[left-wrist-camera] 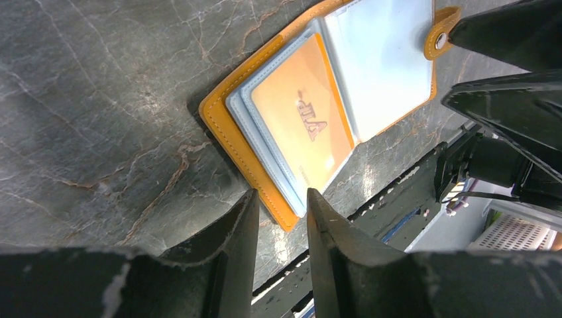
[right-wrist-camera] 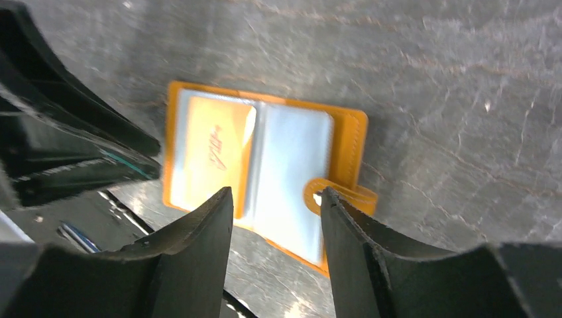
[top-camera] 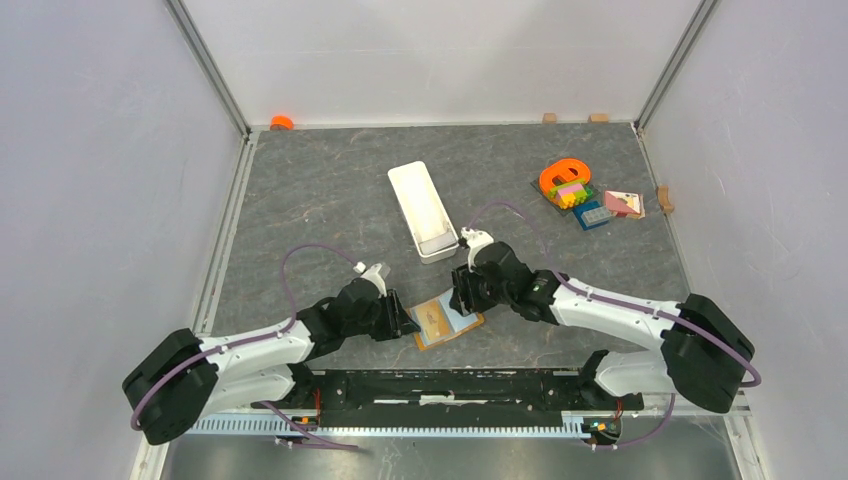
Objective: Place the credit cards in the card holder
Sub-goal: Insert the credit card into the card holder, then turn over the card slot in the card holder.
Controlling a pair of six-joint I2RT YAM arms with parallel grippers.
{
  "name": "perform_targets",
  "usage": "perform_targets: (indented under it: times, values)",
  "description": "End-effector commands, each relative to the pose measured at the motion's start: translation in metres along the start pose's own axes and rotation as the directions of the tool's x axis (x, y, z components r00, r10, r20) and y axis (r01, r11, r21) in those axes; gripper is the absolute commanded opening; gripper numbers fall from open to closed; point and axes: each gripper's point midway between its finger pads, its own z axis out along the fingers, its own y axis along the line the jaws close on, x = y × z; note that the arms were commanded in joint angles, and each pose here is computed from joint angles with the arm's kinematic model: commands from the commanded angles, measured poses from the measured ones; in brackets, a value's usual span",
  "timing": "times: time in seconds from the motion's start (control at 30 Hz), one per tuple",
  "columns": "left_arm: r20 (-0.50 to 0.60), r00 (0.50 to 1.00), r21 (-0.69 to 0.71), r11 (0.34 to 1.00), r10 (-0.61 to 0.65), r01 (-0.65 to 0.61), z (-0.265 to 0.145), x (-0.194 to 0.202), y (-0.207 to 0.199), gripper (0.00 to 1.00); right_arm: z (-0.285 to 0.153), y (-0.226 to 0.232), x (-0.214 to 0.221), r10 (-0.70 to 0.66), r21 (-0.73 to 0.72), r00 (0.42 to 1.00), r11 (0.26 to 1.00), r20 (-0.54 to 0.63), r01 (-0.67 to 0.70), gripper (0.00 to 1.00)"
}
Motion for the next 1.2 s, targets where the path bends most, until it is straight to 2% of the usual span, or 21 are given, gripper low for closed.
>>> perform_targets:
  times: [0.0,0.3,0.47,0.57,0.73,1.17]
  values:
    - [0.024,1.0,0.024,1.0,-0.013,0.012,0.001,-0.009,-0.013,0.4,-0.002,-0.008,0.02,-0.027,-0.032,0.998,0.999,-0.063,0.025,0.54]
    - [0.01,1.0,-0.003,1.0,-0.015,0.015,0.006,-0.006,-0.007,0.39,0.001,-0.013,0.03,-0.009,-0.028,0.997,1.0,-0.076,0.007,0.46]
    - [0.009,1.0,-0.009,1.0,-0.014,0.014,0.008,-0.006,-0.006,0.39,-0.001,-0.032,0.035,-0.012,0.064,0.997,0.998,-0.08,0.017,0.47]
    - [0.009,1.0,-0.009,1.0,-0.012,0.012,0.008,-0.007,-0.006,0.39,-0.001,-0.036,0.038,-0.006,0.069,0.997,0.998,-0.08,0.011,0.48]
    - [0.008,1.0,-0.01,1.0,-0.013,0.013,0.008,-0.007,-0.006,0.39,0.004,-0.031,0.042,0.004,0.035,0.996,0.999,-0.09,-0.001,0.48]
    - [-0.001,1.0,-0.014,1.0,-0.003,0.003,0.01,-0.007,-0.007,0.37,-0.006,0.002,0.018,0.011,-0.113,1.0,0.994,-0.014,-0.012,0.36]
